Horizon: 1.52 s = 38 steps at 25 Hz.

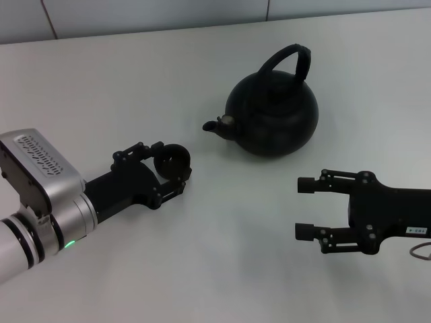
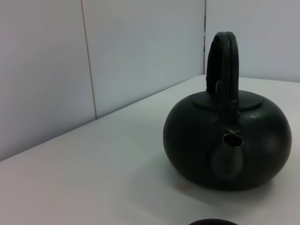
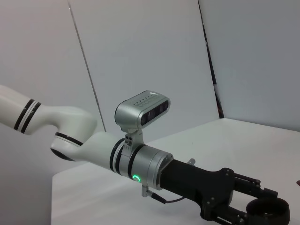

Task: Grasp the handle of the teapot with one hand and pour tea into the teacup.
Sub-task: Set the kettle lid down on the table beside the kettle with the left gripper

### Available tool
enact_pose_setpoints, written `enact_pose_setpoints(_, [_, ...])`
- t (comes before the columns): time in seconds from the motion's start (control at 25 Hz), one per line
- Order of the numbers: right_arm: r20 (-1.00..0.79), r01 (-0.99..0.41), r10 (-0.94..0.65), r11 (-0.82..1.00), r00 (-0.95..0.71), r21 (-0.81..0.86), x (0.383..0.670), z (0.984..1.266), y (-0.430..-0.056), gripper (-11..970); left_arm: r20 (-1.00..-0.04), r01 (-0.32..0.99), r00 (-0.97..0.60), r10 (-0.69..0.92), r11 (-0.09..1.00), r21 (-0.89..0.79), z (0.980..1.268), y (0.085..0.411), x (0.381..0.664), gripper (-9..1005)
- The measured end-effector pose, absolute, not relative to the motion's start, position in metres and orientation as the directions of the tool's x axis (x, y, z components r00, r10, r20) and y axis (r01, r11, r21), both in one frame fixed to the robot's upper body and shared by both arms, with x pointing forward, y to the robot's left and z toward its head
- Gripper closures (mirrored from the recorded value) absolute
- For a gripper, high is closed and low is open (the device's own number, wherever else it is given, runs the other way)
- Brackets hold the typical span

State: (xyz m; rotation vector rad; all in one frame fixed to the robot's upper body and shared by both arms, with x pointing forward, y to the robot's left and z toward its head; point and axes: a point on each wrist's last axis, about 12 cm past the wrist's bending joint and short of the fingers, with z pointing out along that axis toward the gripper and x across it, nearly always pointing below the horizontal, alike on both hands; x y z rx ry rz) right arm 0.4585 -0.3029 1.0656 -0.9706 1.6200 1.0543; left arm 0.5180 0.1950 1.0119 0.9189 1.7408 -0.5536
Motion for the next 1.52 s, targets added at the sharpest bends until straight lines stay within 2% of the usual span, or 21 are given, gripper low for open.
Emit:
enact_pose_setpoints(0.8, [-0.962,-0.927,-0.126,0.323,-0.244,0.193,0.4580,1.0660,-0.3057,174,-0.926,0.821,-0.157,0.344,0.567,0.071,1.0103,0.1887,0.5207,313])
enact_pose_setpoints(1.32, [-0.961,-0.928,-0.128,0.319,-0.244,0.193,0.4579,1.0660,-0.3054,174,-0.922,0.803,-0.214,0.323,0.595,0.022,1.0085,0.1901,0.5213,312])
enact_pose_setpoints(1.52, [-0.961,-0.929,-0.130,0.316,-0.244,0.193,0.4585,1.0659,-0.3046,174,-0.921,0.806,-0.216,0.325,0.592,0.020,1.0081,0.1894,0.5208,207])
